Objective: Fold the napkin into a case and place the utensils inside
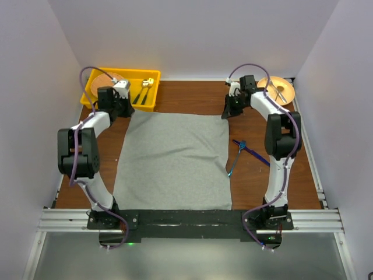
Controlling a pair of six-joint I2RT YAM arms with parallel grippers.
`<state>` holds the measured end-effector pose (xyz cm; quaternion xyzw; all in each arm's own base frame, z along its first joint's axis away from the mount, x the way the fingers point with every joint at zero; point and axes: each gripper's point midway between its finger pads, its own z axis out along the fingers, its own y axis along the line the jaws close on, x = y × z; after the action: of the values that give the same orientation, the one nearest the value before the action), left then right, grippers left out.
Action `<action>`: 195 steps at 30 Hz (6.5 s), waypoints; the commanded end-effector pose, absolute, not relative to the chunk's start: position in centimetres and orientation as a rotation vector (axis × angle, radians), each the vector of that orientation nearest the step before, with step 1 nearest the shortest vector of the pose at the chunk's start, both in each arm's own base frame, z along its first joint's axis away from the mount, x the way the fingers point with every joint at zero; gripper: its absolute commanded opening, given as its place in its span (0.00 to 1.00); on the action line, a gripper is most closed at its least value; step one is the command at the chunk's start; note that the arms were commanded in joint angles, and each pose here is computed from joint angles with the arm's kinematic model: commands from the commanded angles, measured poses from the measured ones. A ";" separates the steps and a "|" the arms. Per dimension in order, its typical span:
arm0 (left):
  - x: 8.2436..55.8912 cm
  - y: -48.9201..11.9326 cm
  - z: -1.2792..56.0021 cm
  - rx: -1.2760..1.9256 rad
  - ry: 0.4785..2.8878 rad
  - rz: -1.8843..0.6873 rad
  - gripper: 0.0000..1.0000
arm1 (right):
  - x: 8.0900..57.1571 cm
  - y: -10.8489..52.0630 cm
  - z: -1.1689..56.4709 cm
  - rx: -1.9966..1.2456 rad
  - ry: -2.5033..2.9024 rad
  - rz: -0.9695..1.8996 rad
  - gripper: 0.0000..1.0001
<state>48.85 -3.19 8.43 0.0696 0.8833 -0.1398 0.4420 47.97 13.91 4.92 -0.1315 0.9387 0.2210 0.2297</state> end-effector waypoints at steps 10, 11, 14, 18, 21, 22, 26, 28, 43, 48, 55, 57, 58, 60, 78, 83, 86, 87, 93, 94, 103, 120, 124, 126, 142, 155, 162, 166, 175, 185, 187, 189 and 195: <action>37.6 -3.5 15.0 0.863 2.036 -0.235 0.00 | 37.1 15.1 14.7 -0.586 2.510 0.820 0.00; 36.3 -3.2 14.3 0.890 2.070 -0.238 0.00 | 35.7 14.8 13.8 -0.592 2.543 0.822 0.00; 33.3 -2.4 12.1 1.007 2.115 -0.207 0.00 | 33.2 14.2 11.4 -0.641 2.621 0.786 0.00; 30.7 -1.5 8.8 1.095 2.196 -0.194 0.00 | 31.9 14.3 8.3 -0.688 2.711 0.742 0.00; 30.1 -1.2 6.4 1.105 2.260 -0.222 0.00 | 32.3 14.9 5.8 -0.691 2.769 0.717 0.00; 30.4 -1.2 6.0 1.085 2.275 -0.227 0.00 | 32.6 15.2 5.0 -0.675 2.780 0.720 0.00; 31.0 -1.0 3.0 1.030 2.374 -0.291 0.00 | 33.9 16.1 2.3 -0.658 2.827 0.672 0.00; 32.2 -1.0 2.7 0.989 2.384 -0.288 0.00 | 34.6 16.2 1.0 -0.624 2.850 0.658 0.00; 40.3 0.2 6.1 0.816 2.319 -0.199 0.00 | 45.1 16.1 7.3 -0.663 2.638 0.470 0.00; 38.4 -0.3 9.5 0.882 2.248 -0.216 0.00 | 42.5 16.6 11.0 -0.708 2.571 0.553 0.00; 33.0 0.7 10.6 1.046 2.231 -0.251 0.00 | 35.6 16.2 11.2 -0.747 2.623 0.665 0.00; 30.9 0.9 9.8 1.095 2.255 -0.286 0.00 | 33.8 16.0 10.5 -0.782 2.650 0.678 0.00; 30.2 0.7 10.0 1.115 2.243 -0.296 0.00 | 32.4 15.9 9.8 -0.800 2.675 0.683 0.00; 28.1 0.3 8.8 1.162 2.262 -0.341 0.00 | 31.0 15.8 9.0 -0.827 2.696 0.689 0.00; 23.3 -0.2 3.5 1.157 2.387 -0.420 0.00 | 27.1 16.4 4.2 -0.962 2.822 0.634 0.00; 24.2 -0.2 6.9 1.171 2.351 -0.410 0.00 | 27.7 16.1 7.2 -0.994 2.759 0.593 0.00; 23.8 0.0 8.7 1.217 2.327 -0.390 0.00 | 27.1 15.9 8.8 -1.015 2.743 0.597 0.00; 23.6 0.0 9.1 1.226 2.321 -0.383 0.00 | 26.5 15.6 8.8 -1.017 2.758 0.599 0.00; 21.3 -0.3 8.7 1.290 2.342 -0.427 0.00 | 24.0 14.7 8.0 -1.053 2.792 0.606 0.00; 20.5 -0.3 7.8 1.295 2.362 -0.443 0.00 | 23.8 14.7 7.7 -1.053 2.799 0.612 0.00; 19.0 0.1 3.0 1.286 2.442 -0.453 0.00 | 22.5 15.3 3.1 -1.050 2.886 0.655 0.00; 19.2 -0.4 7.7 1.294 2.386 -0.443 0.00 | 22.3 15.4 7.4 -1.070 2.839 0.661 0.00; 18.0 -0.2 7.5 1.337 2.399 -0.431 0.00 | 22.1 15.3 8.0 -1.067 2.828 0.659 0.00; 17.6 0.0 7.2 1.350 2.411 -0.429 0.00 | 22.1 15.4 7.7 -1.070 2.841 0.659 0.00; 16.3 0.4 2.7 1.339 2.507 -0.474 0.00 | 21.6 16.2 2.5 -1.182 2.953 0.610 0.00; 16.9 0.0 6.3 1.345 2.445 -0.451 0.00 | 20.9 15.4 5.3 -1.222 2.904 0.583 0.00; 15.9 0.2 6.8 1.381 2.424 -0.404 0.00 | 20.8 16.1 6.3 -1.219 2.888 0.630 0.00; 16.4 0.2 5.9 1.362 2.439 -0.419 0.00 | 20.4 16.9 5.5 -1.238 2.898 0.648 0.00; 16.1 0.7 4.0 1.396 2.473 -0.420 0.00 | 20.0 16.9 2.8 -1.294 2.951 0.594 0.00; 17.3 0.3 6.7 1.369 2.422 -0.420 0.00 | 21.0 17.4 5.9 -1.310 2.881 0.599 0.00; 17.8 0.1 8.0 1.369 2.404 -0.424 0.00 | 21.0 17.4 6.7 -1.312 2.867 0.601 0.00; 17.9 0.1 8.7 1.378 2.385 -0.414 0.00 | 20.8 17.2 7.3 -1.314 2.860 0.596 0.00; 16.4 0.0 8.0 1.421 2.391 -0.421 0.00 | 20.2 16.6 6.5 -1.332 2.881 0.576 0.00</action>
<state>17.75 0.40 8.06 0.4860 0.8466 -0.1343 0.1701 20.33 17.02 5.96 -0.4002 0.8960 0.1872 -0.0451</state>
